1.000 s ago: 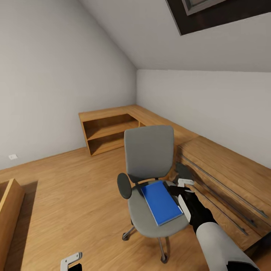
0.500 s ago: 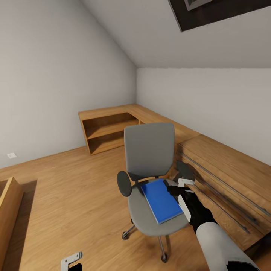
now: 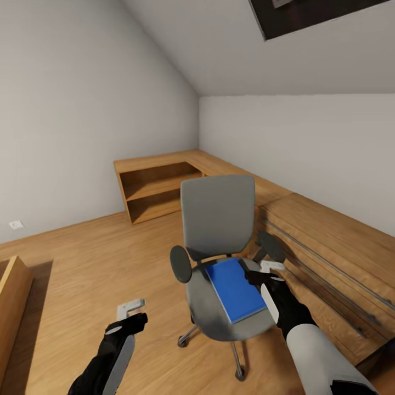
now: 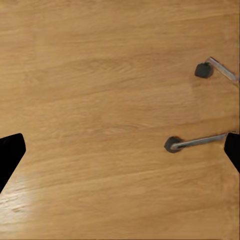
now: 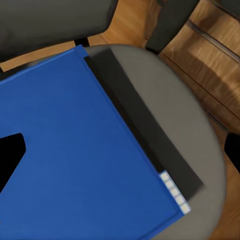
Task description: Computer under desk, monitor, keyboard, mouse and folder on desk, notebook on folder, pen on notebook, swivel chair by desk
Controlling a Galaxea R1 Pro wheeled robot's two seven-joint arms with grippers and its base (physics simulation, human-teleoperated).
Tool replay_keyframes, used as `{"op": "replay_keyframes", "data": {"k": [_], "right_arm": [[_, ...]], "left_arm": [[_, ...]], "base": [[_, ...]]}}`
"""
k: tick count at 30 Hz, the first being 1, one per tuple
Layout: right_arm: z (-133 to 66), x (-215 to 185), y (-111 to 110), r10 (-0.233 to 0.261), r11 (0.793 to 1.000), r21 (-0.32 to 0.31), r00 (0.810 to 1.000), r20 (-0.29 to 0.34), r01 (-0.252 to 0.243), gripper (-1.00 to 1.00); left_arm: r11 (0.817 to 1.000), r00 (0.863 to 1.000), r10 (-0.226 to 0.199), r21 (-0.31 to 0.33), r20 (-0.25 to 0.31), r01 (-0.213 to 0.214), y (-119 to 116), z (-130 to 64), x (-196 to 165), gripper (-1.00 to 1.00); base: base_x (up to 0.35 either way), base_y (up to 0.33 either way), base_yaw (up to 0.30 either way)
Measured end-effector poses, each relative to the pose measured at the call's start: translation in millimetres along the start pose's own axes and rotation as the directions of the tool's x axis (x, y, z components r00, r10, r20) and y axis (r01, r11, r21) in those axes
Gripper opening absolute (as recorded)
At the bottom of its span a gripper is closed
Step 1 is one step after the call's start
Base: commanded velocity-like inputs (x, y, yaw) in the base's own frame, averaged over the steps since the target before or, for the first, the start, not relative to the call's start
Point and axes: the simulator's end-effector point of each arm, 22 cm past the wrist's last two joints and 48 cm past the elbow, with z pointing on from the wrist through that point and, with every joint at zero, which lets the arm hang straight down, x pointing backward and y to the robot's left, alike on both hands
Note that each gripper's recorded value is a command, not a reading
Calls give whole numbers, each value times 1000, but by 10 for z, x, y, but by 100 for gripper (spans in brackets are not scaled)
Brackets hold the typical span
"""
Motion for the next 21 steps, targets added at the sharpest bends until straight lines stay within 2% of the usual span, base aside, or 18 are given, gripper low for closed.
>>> {"op": "replay_keyframes", "data": {"k": [3, 7, 9, 10, 14, 15, 17, 19, 21], "right_arm": [[38, 46, -46, 21, 1000, 6, 1000, -3, -21, 100], [103, 162, -175, 90, 996, 21, 996, -20, -90, 100], [138, 245, -182, 110, 994, 20, 993, -35, -109, 100], [168, 329, -187, 141, 990, 16, 989, -55, -140, 100], [234, 401, -235, 214, 977, 5, 974, -70, -214, 100], [254, 386, -262, 290, 956, -25, 954, -75, -292, 100], [280, 371, -276, 350, 933, -60, 934, -76, -355, 100], [294, 301, -248, 421, 894, -133, 904, -75, -427, 100], [296, 277, -226, 439, 881, -160, 896, -73, -445, 100]], "left_arm": [[999, 1000, -18, 47, 23, 17, -252, -180, -221, 100], [995, 998, -27, 98, 63, 21, -409, -435, -554, 100], [994, 996, -35, 108, 84, 26, -416, -484, -644, 100], [992, 994, -45, 118, 103, 33, -419, -539, -733, 100], [990, 993, -61, 135, 99, 47, -435, -515, -706, 100], [989, 994, -63, 138, 91, 50, -429, -487, -671, 100], [989, 994, -63, 137, 85, 50, -421, -448, -626, 100], [991, 997, -52, 126, 60, 44, -393, -346, -489, 100], [992, 998, -45, 118, 46, 39, -369, -288, -411, 100]], "base": [[0, 0, 0], [0, 0, 0], [0, 0, 0], [0, 0, 0], [0, 0, 0], [0, 0, 0], [0, 0, 0], [0, 0, 0], [0, 0, 0]]}}
